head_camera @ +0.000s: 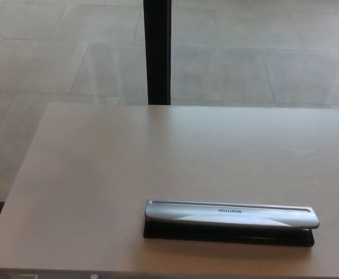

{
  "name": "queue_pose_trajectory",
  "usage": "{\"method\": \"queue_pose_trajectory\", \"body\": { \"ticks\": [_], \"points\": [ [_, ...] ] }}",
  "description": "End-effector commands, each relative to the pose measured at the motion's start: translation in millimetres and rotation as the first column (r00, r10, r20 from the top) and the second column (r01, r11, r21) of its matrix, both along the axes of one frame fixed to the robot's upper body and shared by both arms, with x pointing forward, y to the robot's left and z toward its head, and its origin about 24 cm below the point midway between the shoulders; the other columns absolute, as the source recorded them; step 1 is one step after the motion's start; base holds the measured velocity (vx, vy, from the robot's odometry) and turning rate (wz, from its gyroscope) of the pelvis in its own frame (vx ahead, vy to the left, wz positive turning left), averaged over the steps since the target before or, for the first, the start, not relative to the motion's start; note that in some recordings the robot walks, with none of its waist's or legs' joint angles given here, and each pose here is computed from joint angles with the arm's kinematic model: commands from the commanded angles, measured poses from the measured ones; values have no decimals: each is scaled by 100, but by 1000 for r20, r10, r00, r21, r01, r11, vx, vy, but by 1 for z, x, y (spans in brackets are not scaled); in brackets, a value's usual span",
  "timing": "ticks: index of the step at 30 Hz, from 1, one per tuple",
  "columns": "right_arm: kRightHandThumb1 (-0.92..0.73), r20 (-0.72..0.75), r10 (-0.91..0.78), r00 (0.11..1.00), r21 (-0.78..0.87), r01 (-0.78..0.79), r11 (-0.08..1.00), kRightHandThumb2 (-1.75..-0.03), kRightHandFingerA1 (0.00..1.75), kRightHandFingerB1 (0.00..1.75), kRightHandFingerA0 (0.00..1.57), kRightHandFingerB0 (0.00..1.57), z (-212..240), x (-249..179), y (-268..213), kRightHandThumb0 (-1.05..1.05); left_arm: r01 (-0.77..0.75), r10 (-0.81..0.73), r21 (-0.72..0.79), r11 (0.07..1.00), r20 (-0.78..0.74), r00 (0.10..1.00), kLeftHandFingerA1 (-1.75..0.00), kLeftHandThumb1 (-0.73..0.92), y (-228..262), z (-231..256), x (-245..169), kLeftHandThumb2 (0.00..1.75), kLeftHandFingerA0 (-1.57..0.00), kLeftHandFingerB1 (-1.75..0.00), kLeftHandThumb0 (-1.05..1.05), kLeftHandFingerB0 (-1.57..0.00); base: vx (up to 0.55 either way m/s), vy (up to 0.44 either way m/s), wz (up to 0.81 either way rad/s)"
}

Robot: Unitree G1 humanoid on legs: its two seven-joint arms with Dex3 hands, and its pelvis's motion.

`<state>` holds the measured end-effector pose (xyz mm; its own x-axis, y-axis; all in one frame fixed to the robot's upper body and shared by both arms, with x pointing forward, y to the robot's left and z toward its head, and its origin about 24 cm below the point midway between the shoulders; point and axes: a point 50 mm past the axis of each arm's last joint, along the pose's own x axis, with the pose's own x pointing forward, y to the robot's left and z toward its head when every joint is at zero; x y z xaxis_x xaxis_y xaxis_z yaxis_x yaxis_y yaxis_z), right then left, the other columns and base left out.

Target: A hole pucnch is kept on the middle on the desk infront of the robot and the robot uses both its hands as fists to press on it and use it

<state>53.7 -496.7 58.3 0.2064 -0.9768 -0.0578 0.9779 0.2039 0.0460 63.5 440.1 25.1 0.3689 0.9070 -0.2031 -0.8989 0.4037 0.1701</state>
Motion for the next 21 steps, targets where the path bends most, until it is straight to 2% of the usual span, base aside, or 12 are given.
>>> {"method": "queue_pose_trajectory", "body": {
  "ticks": [1,2,3,4,5,6,8,12,16,17,18,21],
  "points": [
    [-55,59,-267,962,323,235,917,-86,148,84,93,55,-53,-15,15,-38,-153,139,-274,949,-68,988,-145,19,-17,-61,-63,117,-96,-113,-51,-90,0,0,0],
    [-58,69,-307,949,399,256,881,-84,148,95,90,62,-59,-14,17,-36,-155,146,-325,933,-52,988,-121,33,-21,-70,-69,118,-96,-102,-52,-87,0,0,0],
    [-59,63,-302,951,416,250,874,-87,158,134,86,71,-63,-14,20,-33,-180,169,-342,922,-63,984,-137,20,-23,-75,-73,133,-90,-107,-45,-97,0,0,0],
    [-57,78,-301,951,465,232,854,-91,162,124,85,77,-75,-16,27,-39,-235,215,-382,894,-95,972,-123,30,-30,-85,-80,116,-113,-111,-47,-107,0,0,0],
    [-57,88,-302,949,485,224,846,-91,162,124,85,77,-79,-15,30,-39,-252,230,-396,883,-104,968,-123,30,-32,-89,-81,116,-113,-111,-47,-107,0,0,0],
    [-54,61,-310,949,505,239,830,-92,165,121,88,78,-86,-16,35,-29,-240,204,-435,868,-129,970,-145,28,-36,-96,-84,119,-82,-111,-46,-89,0,0,0],
    [-64,50,-316,947,521,245,818,-82,163,133,85,73,-92,-17,40,-37,-225,176,-459,860,-149,973,-142,32,-40,-101,-85,112,-81,-108,-51,-94,0,0,0],
    [-63,40,-289,957,569,215,793,-76,165,125,80,63,-113,-20,58,-39,-243,154,-454,857,-224,962,-139,19,-46,-107,-96,118,-84,-112,-39,-98,0,0,0],
    [-65,-78,-189,979,556,200,807,-78,166,114,88,74,-124,-16,75,-44,-228,90,-451,863,-308,947,-136,19,-46,-109,-106,116,-89,-111,-38,-101,0,0,0],
    [-61,-88,-155,984,542,178,821,-82,170,119,85,71,-124,-15,78,-42,-211,56,-442,872,-339,939,-121,19,-46,-109,-107,111,-82,-102,-40,-99,0,0,0],
    [-63,-110,-81,991,518,127,846,-80,174,119,87,70,-125,-13,85,-44,-182,-1,-431,884,-391,921,-109,21,-46,-110,-108,104,-93,-100,-39,-101,0,0,0],
    [-61,-173,53,984,499,41,866,-79,162,104,83,55,-129,-9,94,-44,-110,-104,-458,882,-417,903,-105,20,-49,-111,-110,99,-86,-100,-43,-100,0,0,0]
  ]
}}
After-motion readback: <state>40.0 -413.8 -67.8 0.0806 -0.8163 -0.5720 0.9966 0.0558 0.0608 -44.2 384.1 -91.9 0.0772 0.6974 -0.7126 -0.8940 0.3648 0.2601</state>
